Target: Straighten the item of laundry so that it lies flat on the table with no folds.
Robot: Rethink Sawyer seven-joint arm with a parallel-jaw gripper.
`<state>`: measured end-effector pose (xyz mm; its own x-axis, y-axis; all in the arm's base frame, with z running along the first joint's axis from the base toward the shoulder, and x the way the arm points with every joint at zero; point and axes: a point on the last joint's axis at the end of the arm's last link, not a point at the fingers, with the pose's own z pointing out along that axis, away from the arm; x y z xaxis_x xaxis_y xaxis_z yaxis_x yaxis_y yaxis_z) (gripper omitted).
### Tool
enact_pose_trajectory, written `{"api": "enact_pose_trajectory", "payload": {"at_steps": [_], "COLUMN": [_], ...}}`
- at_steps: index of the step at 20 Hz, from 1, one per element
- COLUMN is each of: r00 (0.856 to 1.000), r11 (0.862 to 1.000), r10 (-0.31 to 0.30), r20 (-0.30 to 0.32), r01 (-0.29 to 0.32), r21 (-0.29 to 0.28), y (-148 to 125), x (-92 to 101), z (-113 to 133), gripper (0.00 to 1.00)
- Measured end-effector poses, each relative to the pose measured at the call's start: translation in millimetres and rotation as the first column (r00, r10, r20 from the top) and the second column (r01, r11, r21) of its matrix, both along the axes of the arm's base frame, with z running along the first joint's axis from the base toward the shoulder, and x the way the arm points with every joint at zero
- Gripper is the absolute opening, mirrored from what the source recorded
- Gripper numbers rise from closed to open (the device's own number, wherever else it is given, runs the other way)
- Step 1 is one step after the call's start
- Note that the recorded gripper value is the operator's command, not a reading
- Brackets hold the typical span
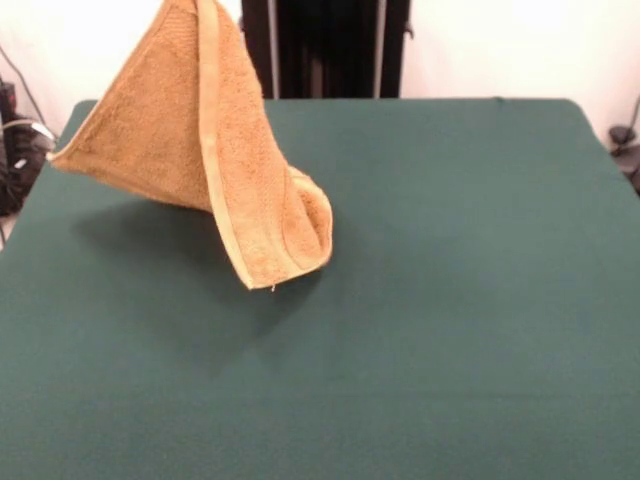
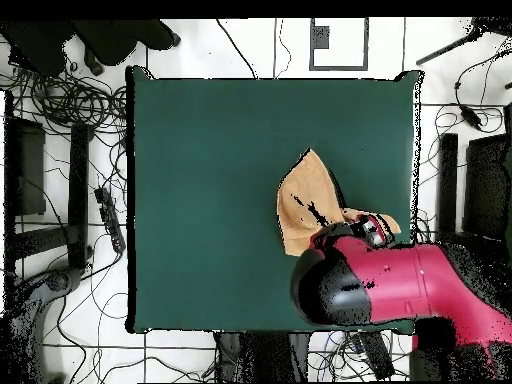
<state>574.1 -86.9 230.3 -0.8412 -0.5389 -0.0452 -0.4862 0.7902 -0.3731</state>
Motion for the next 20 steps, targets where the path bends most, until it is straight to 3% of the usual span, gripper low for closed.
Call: {"api": "enact_pose_trajectory", "payload": {"at_steps": [9, 20], "r00": [0.999, 0.999], "r11": [0.999, 0.999], "r10": [0.032, 0.035], "r20": [0.000, -0.005], "r01": [-0.032, -0.035], "r21": [0.000, 0.004], "y": [17.6, 18.3], "x": [2.6, 2.8], "z": [-0.4, -3.8], "gripper": [0.00, 0.00]}}
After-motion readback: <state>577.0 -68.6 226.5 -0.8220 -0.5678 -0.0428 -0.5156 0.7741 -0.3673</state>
